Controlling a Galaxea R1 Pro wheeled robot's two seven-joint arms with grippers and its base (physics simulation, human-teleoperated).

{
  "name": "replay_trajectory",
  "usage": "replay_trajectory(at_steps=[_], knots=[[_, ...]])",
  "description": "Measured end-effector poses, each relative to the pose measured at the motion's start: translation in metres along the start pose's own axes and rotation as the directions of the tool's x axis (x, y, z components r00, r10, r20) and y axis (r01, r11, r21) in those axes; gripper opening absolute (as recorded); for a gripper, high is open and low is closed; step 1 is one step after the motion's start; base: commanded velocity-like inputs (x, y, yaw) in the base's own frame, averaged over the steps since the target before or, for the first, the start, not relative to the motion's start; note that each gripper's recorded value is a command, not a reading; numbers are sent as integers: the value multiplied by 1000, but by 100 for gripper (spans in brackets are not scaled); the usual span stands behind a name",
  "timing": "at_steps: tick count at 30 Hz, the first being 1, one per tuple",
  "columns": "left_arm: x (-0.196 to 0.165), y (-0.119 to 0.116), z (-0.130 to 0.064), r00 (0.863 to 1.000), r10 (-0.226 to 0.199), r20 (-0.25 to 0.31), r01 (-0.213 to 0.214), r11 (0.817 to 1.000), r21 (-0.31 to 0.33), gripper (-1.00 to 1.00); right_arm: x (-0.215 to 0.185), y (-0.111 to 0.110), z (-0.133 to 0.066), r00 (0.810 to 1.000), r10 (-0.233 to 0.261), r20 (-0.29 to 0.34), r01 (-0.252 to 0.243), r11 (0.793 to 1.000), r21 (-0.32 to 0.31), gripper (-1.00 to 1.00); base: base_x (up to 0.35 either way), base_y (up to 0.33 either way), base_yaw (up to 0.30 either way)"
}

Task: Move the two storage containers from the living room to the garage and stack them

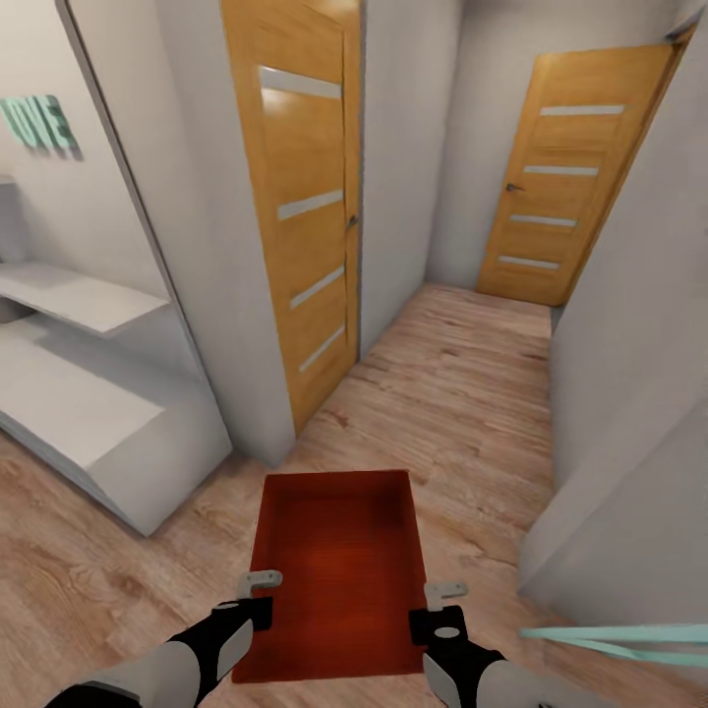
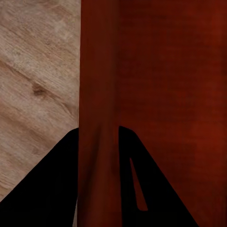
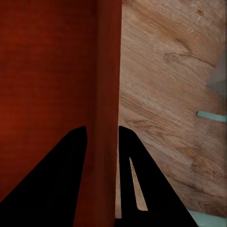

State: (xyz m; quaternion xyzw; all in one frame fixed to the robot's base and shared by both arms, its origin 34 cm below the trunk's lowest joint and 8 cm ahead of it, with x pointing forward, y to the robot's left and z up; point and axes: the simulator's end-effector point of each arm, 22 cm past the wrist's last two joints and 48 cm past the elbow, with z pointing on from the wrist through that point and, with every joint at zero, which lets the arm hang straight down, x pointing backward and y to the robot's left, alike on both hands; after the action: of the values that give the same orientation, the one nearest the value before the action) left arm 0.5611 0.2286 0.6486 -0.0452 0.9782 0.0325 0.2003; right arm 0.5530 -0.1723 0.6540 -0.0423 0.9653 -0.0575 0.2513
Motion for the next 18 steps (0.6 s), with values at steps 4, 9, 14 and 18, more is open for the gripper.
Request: replay_trajectory(at_steps=[4,9,14,18], knots=[[0,0,0,1000,0,0,0,1000,0,-100,0,0,0,1000,0,0,0,1000,0,-100,323,0,-253],[0,0,0,1000,0,0,0,1000,0,-100,0,0,0,1000,0,0,0,1000,0,-100,323,0,-253],[0,0,0,1000,0,0,0,1000,0,-100,0,0,0,1000,0,0,0,1000,0,-100,323,0,-245],[0,0,0,1000,0,0,0,1000,0,-100,0,0,0,1000,0,0,0,1000,0,-100,323,0,-233]])
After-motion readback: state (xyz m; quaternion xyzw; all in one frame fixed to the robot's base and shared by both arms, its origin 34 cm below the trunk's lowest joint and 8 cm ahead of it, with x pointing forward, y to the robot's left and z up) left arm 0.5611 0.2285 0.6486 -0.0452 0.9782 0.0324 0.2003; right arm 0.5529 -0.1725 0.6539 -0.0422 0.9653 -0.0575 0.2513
